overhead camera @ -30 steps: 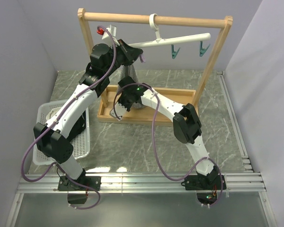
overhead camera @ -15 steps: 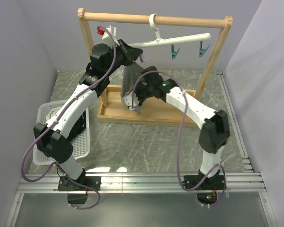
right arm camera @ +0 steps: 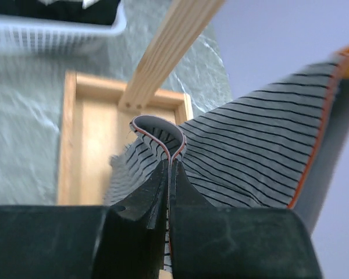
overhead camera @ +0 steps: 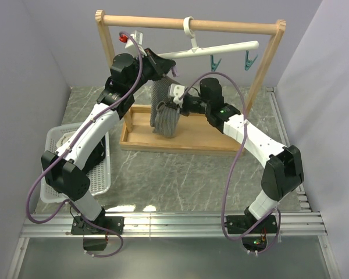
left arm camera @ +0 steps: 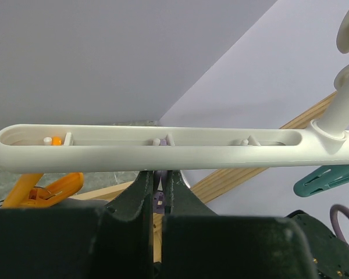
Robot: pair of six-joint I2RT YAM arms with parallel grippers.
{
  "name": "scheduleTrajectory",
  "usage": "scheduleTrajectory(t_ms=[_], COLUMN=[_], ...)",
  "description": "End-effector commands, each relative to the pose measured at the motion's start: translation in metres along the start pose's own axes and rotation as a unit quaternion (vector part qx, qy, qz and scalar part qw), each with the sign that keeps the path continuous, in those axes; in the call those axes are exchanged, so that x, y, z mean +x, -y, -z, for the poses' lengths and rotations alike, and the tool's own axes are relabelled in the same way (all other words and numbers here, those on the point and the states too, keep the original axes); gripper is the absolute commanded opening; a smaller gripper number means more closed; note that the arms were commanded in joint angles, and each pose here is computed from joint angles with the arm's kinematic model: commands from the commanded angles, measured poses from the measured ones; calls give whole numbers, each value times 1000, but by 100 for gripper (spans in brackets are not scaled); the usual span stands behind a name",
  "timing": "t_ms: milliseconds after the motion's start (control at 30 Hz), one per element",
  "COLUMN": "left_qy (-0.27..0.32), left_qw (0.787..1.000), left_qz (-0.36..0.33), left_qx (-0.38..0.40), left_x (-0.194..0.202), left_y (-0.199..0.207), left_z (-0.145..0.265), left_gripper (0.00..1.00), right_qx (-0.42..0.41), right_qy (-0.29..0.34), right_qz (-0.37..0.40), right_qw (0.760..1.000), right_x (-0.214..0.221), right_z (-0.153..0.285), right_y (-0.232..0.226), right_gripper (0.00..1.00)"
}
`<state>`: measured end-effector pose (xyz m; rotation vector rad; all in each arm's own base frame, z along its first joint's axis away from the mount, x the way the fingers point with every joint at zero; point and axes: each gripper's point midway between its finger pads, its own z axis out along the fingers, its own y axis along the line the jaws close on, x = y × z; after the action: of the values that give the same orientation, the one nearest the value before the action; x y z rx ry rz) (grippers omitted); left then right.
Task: Clip the underwear to the hanger
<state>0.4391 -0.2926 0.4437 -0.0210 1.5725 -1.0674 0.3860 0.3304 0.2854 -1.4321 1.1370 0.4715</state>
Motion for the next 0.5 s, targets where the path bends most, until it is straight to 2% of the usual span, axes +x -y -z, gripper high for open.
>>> scheduleTrajectory(t_ms=[0, 133, 467], left_qy=[3, 0, -13], left_qw=[999, 998, 998], left_qz=[-3, -6, -22], left_qx=[45, 56, 56], left_x=[-9, -8, 0], left_y=[24, 29, 23], left_z=[6, 8, 11], left_gripper=[0, 0, 0], right_qx=[65, 98, 154], right_qy=[81, 83, 67], right_qz=[-77, -128, -185], right_qw=[992, 983, 968], right_x=[-58, -62, -50], right_z=[21, 26, 42], right_y=[30, 41, 67], right_gripper=[0, 0, 0])
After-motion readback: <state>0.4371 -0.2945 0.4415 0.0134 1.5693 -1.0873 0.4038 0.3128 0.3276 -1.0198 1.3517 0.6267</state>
